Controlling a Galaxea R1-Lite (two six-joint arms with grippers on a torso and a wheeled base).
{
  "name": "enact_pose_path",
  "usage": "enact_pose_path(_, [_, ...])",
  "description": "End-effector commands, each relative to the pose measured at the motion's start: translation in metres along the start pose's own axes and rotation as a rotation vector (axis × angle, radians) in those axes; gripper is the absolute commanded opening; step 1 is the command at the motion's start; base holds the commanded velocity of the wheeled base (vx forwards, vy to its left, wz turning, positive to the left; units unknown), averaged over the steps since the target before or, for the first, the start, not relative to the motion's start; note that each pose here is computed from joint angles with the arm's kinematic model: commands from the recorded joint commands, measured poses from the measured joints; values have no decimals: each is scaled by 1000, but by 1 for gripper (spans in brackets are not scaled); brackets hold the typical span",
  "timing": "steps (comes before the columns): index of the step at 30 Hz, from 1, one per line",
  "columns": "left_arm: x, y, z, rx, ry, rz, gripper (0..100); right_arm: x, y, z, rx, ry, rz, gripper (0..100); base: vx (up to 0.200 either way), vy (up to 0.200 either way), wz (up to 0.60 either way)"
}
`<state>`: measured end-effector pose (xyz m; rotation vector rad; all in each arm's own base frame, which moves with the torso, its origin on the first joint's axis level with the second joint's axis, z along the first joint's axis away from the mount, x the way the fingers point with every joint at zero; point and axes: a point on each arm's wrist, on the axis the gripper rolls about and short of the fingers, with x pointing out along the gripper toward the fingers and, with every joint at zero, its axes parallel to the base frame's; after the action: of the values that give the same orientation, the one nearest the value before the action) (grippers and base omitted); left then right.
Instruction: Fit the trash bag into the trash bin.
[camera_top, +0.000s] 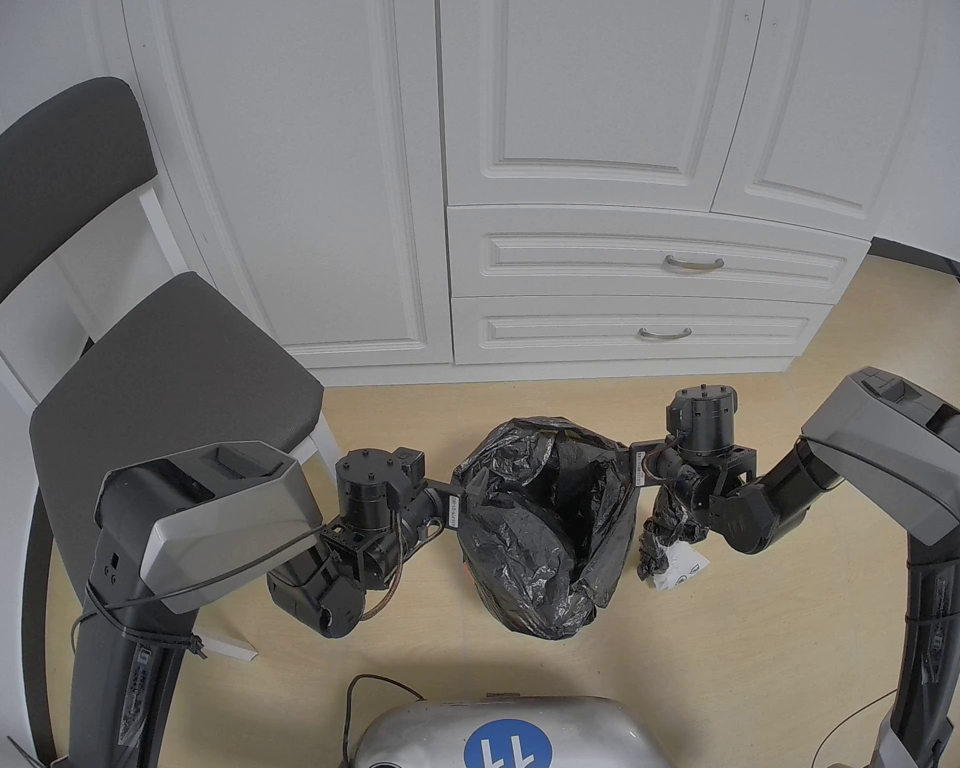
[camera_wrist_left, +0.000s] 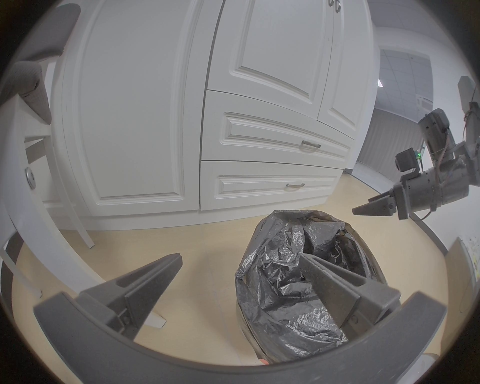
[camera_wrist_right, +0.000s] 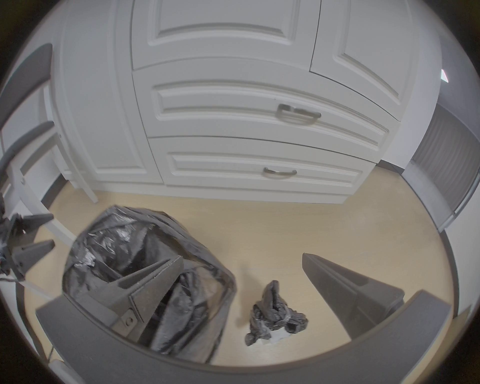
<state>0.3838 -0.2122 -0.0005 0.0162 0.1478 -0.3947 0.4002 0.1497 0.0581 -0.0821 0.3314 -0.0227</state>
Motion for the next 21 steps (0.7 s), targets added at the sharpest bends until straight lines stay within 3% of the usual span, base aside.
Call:
enact_pose_path(1, [6, 3, -4, -25, -3, 8, 100, 7, 8, 4, 58, -17, 50, 100, 0, 0, 0])
enact_pose_path(13, [37, 20, -18, -75, 26, -32, 100, 41, 21, -10, 256, 44, 109, 100, 0, 0, 0])
enact_pose_path(21, [53, 24, -22, -81, 19, -18, 100, 53, 24, -18, 284, 46, 114, 100, 0, 0, 0])
